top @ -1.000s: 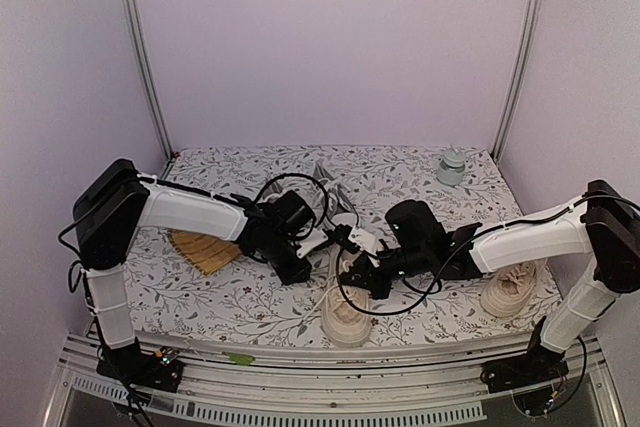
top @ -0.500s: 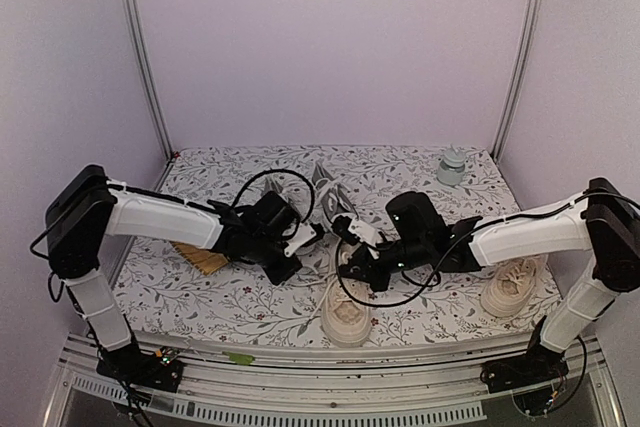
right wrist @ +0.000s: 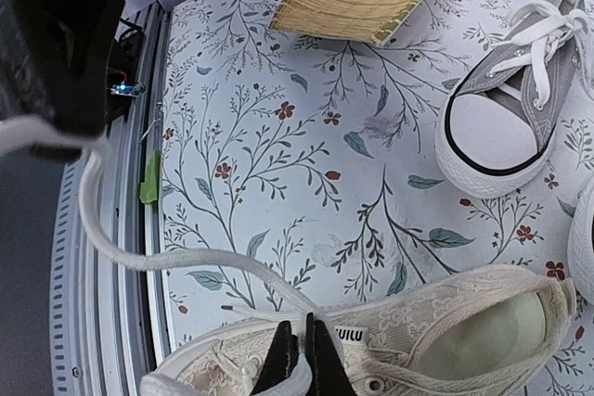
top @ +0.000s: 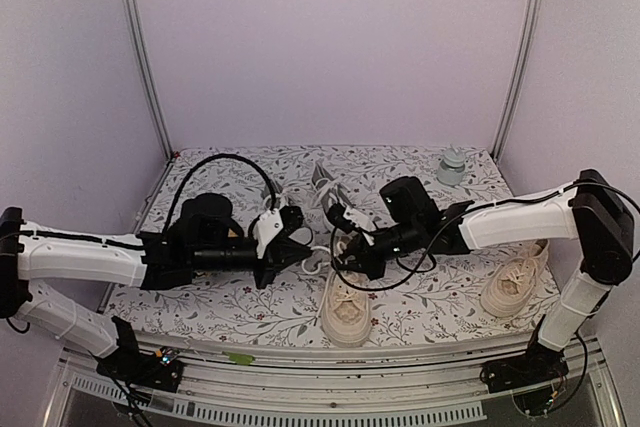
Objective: Tie the shoes
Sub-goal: Pass from the left arm to the right, then pick up the loop with the shoelace from the center of the board.
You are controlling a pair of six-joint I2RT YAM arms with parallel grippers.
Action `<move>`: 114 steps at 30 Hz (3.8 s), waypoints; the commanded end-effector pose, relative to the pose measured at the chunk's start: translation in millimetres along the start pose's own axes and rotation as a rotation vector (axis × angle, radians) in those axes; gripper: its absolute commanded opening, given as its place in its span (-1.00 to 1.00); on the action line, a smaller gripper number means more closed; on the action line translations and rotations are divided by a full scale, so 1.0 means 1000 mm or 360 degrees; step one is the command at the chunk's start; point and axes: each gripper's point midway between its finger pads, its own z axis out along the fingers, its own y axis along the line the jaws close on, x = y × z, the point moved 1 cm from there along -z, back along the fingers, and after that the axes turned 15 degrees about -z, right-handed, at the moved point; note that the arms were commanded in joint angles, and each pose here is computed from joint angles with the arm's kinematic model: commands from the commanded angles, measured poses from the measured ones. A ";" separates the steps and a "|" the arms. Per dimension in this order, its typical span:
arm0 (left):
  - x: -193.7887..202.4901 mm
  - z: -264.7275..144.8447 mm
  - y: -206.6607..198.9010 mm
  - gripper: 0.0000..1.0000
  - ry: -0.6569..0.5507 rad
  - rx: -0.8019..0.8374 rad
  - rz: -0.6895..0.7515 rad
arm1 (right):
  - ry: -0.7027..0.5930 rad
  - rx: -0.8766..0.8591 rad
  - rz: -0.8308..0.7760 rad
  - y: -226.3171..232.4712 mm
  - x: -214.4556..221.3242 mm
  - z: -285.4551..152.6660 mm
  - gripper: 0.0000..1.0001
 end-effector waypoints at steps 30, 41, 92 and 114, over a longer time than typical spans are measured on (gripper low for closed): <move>0.037 0.089 -0.059 -1.00 0.0030 0.0326 0.0382 | 0.0012 0.0097 0.0185 -0.033 -0.045 -0.026 0.50; 0.044 0.097 -0.057 -1.00 0.0045 0.0314 0.0377 | 0.0080 0.0141 0.0208 -0.027 -0.044 -0.051 0.98; -0.015 0.074 -0.061 0.00 -0.0029 0.0296 0.0285 | 0.0344 -0.0197 0.0460 0.045 0.037 -0.086 -0.99; -0.003 0.113 0.034 0.15 0.0167 0.0111 -0.0382 | 0.0417 -0.0155 0.0475 0.042 0.046 -0.087 -0.99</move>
